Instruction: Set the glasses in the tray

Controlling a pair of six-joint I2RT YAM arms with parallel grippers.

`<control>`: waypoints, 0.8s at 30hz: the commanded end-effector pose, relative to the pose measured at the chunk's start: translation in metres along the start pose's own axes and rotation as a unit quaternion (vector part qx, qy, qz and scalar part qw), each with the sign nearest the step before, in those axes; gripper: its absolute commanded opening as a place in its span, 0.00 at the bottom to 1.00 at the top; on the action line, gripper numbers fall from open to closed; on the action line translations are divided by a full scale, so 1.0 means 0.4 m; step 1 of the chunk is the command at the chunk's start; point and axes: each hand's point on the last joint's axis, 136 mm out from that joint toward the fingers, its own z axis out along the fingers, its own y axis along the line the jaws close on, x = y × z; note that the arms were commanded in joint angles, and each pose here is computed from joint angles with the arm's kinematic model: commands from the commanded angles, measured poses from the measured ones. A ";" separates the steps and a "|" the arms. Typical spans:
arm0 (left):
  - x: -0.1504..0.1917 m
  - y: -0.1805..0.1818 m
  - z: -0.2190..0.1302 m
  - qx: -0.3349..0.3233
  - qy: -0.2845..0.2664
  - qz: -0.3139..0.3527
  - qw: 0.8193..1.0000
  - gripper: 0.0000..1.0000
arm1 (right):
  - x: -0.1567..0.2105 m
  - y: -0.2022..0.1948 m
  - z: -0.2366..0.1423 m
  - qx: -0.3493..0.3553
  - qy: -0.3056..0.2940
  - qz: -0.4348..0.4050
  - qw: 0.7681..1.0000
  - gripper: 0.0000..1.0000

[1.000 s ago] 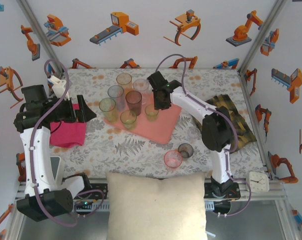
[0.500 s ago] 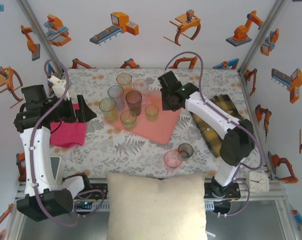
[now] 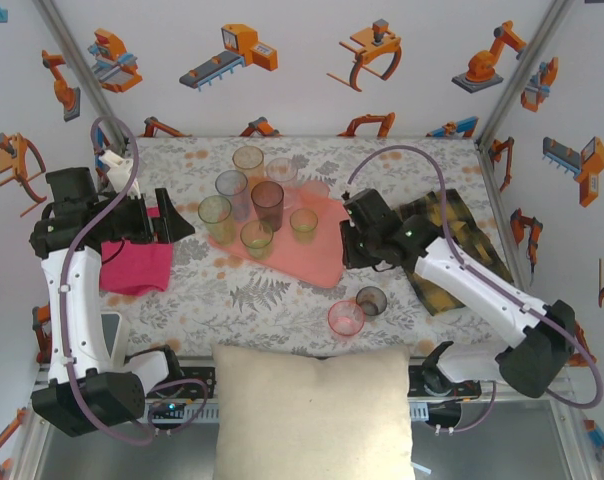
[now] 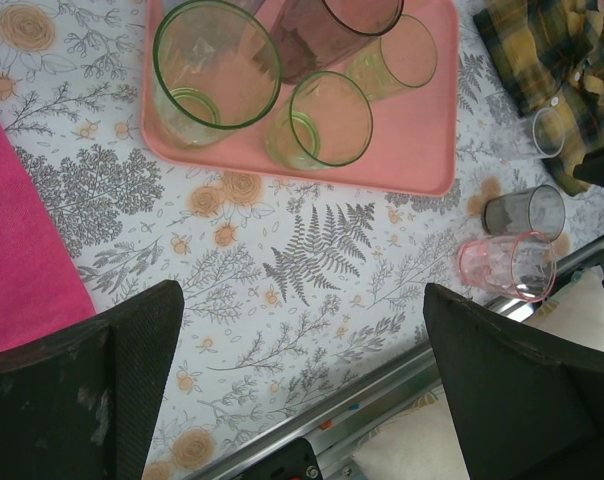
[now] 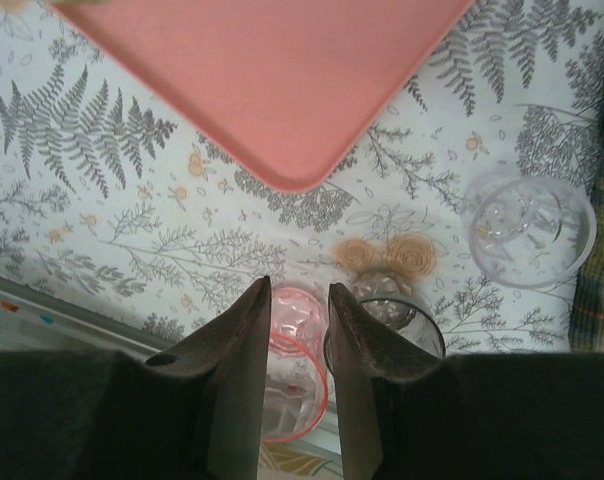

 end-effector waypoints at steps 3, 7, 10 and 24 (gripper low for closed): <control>-0.017 -0.019 -0.014 0.012 -0.009 0.009 1.000 0.97 | 0.069 0.004 -0.012 -0.007 0.025 0.006 1.000 0.32; -0.015 -0.016 -0.012 0.011 -0.006 0.006 1.000 0.97 | 0.113 0.010 -0.012 -0.002 0.051 -0.006 0.999 0.32; -0.013 -0.016 -0.011 0.012 -0.005 0.004 1.000 0.97 | 0.137 0.015 -0.012 0.006 0.063 -0.018 0.998 0.32; -0.012 -0.015 -0.009 0.013 -0.004 -0.002 1.000 0.97 | 0.201 0.036 0.009 0.034 0.086 -0.068 0.993 0.33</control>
